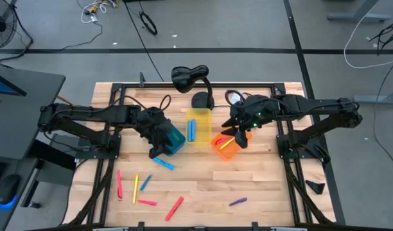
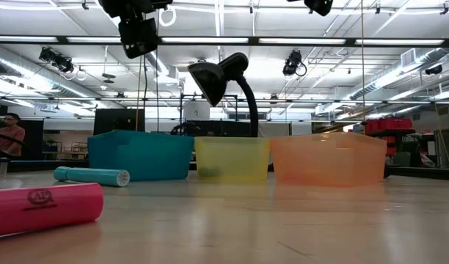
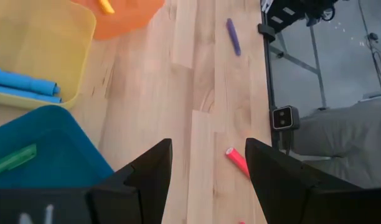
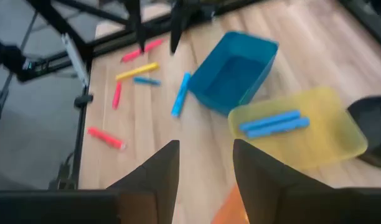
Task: Pick & Place Markers
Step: Put the purple transparent pen into the blue bin
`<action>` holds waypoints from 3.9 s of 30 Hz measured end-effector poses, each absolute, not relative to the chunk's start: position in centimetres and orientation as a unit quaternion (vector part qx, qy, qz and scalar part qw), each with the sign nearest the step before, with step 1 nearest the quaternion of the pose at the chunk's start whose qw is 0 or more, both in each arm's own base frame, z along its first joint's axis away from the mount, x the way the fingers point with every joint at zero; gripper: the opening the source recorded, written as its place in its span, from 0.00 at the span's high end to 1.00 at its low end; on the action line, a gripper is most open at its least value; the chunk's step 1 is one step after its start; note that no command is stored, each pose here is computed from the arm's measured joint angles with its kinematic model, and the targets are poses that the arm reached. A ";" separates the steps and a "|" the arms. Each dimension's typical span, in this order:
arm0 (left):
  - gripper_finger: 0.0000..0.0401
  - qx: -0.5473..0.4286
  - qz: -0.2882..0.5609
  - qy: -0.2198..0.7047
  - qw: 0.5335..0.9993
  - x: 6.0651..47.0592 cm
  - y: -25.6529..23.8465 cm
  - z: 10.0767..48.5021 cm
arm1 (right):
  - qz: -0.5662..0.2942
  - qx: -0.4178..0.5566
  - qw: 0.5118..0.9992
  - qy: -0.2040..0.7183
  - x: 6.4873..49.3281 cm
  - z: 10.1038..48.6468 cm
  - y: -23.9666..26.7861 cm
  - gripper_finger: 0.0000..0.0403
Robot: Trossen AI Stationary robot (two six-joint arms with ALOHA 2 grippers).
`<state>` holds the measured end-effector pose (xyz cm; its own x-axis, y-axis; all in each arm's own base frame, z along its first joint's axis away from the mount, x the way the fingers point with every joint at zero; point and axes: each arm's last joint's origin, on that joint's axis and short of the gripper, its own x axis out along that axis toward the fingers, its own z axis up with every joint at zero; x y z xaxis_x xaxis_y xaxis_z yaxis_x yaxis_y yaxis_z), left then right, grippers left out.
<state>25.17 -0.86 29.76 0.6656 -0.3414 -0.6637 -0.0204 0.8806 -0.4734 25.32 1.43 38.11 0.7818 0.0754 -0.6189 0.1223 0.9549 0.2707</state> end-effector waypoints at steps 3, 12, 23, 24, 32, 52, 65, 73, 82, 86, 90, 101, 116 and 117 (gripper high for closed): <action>0.48 -0.227 -0.092 0.400 0.883 25.1 -0.9 29.7 | 0.002 0.148 0.928 0.342 25.1 38.0 2.4 0.63; 0.48 -0.230 -0.100 0.401 0.881 25.1 -1.0 29.7 | 0.047 0.095 0.902 0.418 24.9 36.1 6.7 0.63; 0.48 -0.226 -0.102 0.401 0.882 25.2 -1.0 29.7 | 0.100 0.051 0.853 0.509 26.0 31.9 13.3 0.63; 0.48 -0.225 -0.102 0.401 0.882 25.2 -1.0 29.7 | 0.101 0.047 0.849 0.516 26.0 31.5 13.9 0.63; 0.48 -0.226 -0.103 0.401 0.882 25.2 -1.0 29.7 | 0.110 -0.010 0.818 0.564 25.6 28.2 18.2 0.63; 0.48 -0.226 -0.103 0.401 0.882 25.2 -1.0 29.7 | 0.141 -0.086 0.747 0.644 25.7 20.6 24.0 0.63; 0.48 -0.226 -0.103 0.401 0.882 25.2 -1.0 29.7 | 0.123 -0.076 0.742 0.655 26.5 16.7 25.8 0.63; 0.48 -0.226 -0.103 0.401 0.882 25.2 -1.0 29.7 | 0.113 -0.093 0.726 0.672 26.3 14.5 26.5 0.63; 0.48 -0.228 -0.102 0.401 0.881 25.2 -1.0 29.7 | 0.111 -0.092 0.730 0.668 26.2 13.7 26.2 0.63; 0.48 -0.232 -0.104 0.402 0.880 25.2 -1.0 29.7 | 0.112 -0.077 0.732 0.668 26.0 13.2 26.0 0.70; 0.48 -0.234 -0.111 0.403 0.878 25.1 -1.1 29.7 | 0.106 -0.066 0.730 0.672 25.9 12.9 25.9 0.82; 0.48 -0.234 -0.111 0.403 0.878 25.1 -1.1 29.7 | 0.112 -0.048 0.736 0.666 25.8 13.9 25.9 0.96; 0.48 -0.232 -0.106 0.402 0.879 25.2 -1.0 29.7 | 0.132 0.019 0.793 0.595 26.2 22.2 22.1 0.96; 0.48 -0.231 -0.106 0.402 0.879 25.1 -1.0 29.7 | 0.132 0.026 0.798 0.587 26.2 22.8 21.7 0.96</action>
